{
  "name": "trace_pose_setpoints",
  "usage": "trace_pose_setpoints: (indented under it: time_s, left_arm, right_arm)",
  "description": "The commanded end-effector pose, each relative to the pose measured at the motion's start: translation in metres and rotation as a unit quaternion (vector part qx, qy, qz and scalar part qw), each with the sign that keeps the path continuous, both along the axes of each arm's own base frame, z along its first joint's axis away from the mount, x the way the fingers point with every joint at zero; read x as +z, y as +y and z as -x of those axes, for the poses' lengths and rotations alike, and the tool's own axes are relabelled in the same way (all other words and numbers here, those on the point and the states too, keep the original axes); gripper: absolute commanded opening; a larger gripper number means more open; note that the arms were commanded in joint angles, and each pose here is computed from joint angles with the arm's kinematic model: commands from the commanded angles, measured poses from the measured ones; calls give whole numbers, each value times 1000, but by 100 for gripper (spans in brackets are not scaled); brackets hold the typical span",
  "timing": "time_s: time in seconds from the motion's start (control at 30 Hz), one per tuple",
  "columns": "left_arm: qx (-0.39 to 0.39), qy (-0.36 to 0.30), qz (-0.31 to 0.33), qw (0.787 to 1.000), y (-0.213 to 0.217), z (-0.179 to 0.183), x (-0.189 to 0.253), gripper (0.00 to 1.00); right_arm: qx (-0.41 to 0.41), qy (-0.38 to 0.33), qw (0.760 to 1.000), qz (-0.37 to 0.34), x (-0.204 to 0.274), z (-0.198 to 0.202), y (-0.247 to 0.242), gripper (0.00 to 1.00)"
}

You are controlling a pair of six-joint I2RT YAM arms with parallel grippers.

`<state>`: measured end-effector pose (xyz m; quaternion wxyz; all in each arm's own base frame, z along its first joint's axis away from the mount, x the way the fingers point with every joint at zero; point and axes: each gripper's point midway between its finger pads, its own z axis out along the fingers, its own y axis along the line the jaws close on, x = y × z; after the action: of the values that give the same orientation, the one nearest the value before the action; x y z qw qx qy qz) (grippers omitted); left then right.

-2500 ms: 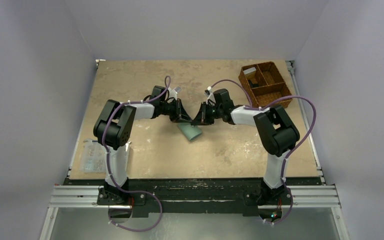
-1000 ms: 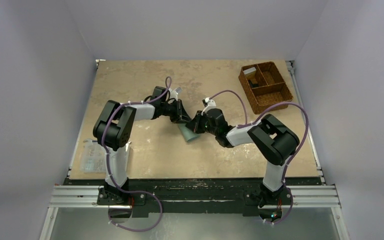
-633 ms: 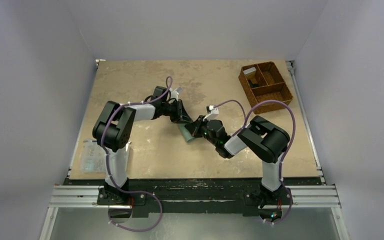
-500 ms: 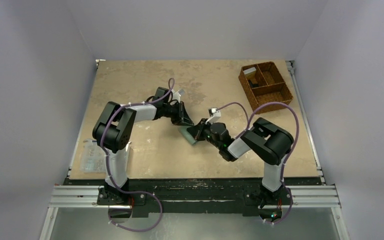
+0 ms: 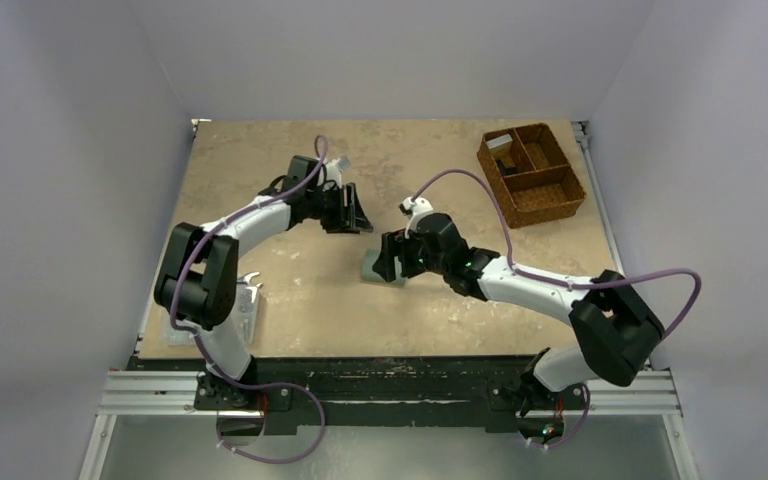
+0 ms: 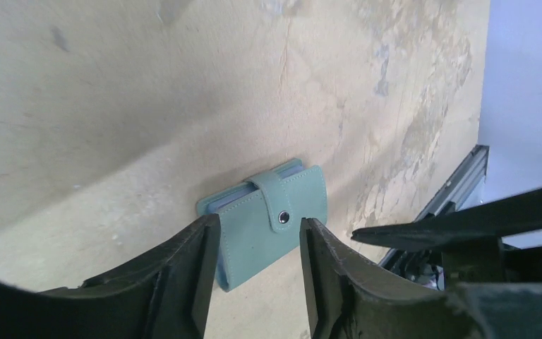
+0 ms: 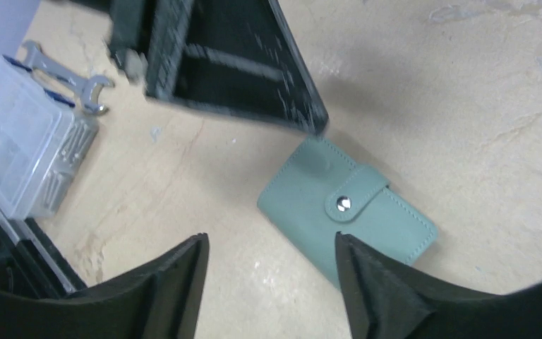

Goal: Put the credit cards into the card holder
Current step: Close the card holder at the center of the board, then move the card holder to the center of the board.

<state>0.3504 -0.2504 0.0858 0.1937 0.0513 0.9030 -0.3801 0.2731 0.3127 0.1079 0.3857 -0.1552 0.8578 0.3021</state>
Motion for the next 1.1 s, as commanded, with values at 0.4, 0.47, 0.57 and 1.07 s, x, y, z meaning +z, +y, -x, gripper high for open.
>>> trace_pose_setpoints:
  time_s: [0.4, 0.47, 0.57, 1.07]
  left_arm:
    - [188, 4, 148, 971, -10, 60, 67, 70]
    - [241, -2, 164, 957, -18, 66, 66, 75]
    - [316, 2, 146, 938, -25, 69, 51, 83]
    - [479, 102, 232, 841, -41, 56, -32, 74]
  right_arm:
    - [-140, 53, 988, -43, 33, 4, -110, 88]
    - [-151, 37, 987, -26, 39, 5, -121, 89]
    - [-162, 18, 986, -14, 48, 8, -133, 90]
    - [-169, -48, 984, -16, 83, 22, -156, 93]
